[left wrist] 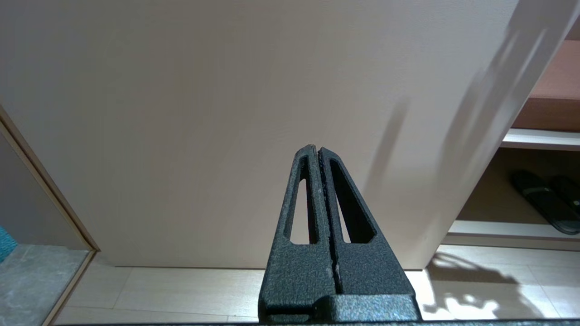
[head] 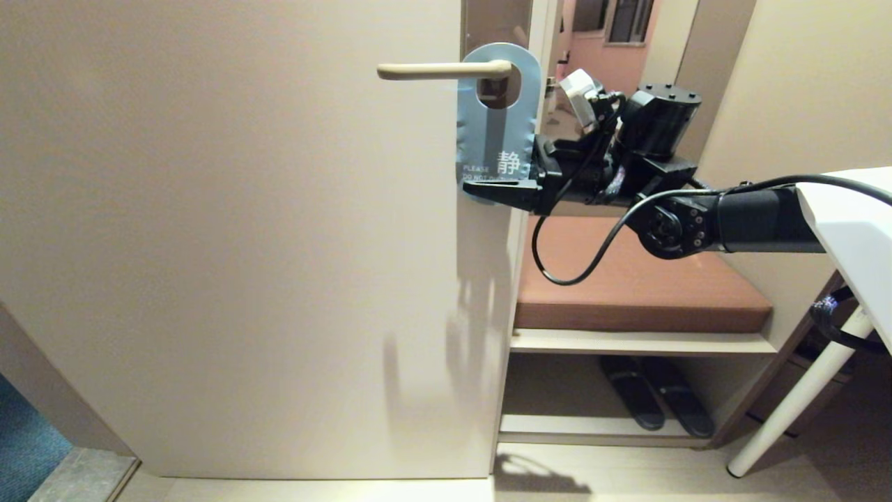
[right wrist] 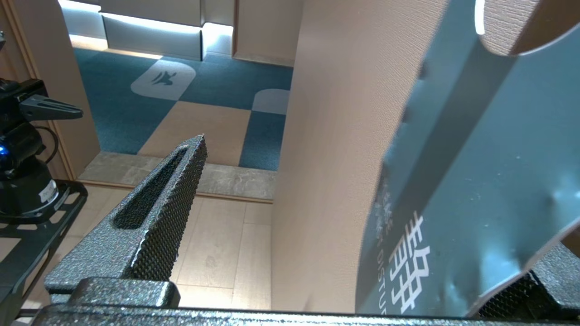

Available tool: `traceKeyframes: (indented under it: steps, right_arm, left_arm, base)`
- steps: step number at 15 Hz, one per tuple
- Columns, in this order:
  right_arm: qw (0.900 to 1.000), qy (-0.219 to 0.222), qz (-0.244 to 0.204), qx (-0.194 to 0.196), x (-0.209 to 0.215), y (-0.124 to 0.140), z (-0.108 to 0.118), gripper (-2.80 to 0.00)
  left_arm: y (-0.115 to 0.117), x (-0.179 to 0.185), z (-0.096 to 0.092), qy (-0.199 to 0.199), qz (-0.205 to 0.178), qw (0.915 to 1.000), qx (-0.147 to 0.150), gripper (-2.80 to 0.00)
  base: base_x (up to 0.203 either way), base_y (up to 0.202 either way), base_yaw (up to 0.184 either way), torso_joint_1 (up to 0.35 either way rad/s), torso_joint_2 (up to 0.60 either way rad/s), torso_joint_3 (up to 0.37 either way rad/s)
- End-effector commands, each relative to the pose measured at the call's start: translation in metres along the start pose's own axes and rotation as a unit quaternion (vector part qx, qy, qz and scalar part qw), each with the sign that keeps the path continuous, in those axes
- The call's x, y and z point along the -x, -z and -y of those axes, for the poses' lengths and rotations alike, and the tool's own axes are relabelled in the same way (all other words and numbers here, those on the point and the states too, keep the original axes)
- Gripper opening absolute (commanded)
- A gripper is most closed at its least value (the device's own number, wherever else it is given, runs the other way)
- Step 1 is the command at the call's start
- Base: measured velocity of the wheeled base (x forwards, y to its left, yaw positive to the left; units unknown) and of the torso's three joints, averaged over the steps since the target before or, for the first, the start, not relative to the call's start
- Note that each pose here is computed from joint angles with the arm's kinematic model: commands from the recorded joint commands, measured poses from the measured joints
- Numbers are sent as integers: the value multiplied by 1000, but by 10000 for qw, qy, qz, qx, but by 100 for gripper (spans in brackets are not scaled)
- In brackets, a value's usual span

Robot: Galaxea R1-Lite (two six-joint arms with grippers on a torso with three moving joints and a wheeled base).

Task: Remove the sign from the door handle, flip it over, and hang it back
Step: Take down the sign

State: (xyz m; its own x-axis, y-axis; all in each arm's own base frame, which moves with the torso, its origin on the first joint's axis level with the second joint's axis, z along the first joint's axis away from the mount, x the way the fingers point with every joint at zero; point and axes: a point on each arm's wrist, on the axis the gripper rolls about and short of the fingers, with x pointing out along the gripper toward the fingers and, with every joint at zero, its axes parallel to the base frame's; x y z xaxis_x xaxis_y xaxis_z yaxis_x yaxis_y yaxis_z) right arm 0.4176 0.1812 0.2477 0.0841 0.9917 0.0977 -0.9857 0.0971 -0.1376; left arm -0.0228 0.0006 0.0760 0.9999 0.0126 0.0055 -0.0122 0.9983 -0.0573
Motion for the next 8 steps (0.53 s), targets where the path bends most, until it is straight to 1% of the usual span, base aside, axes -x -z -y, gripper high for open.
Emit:
traceKeyframes:
  steps: [1, 8]
  right_arm:
    - [10000, -58, 9, 13, -2, 0, -1, 0]
    - [10000, -89, 27, 33, -5, -2, -3, 0]
  left_arm:
    - [0, 0, 0, 2, 3, 10000, 5, -280]
    - [0, 0, 0, -6, 4, 10000, 5, -280]
  base:
    - [0, 0, 0, 0, 0, 0]
    - [0, 0, 0, 0, 0, 0]
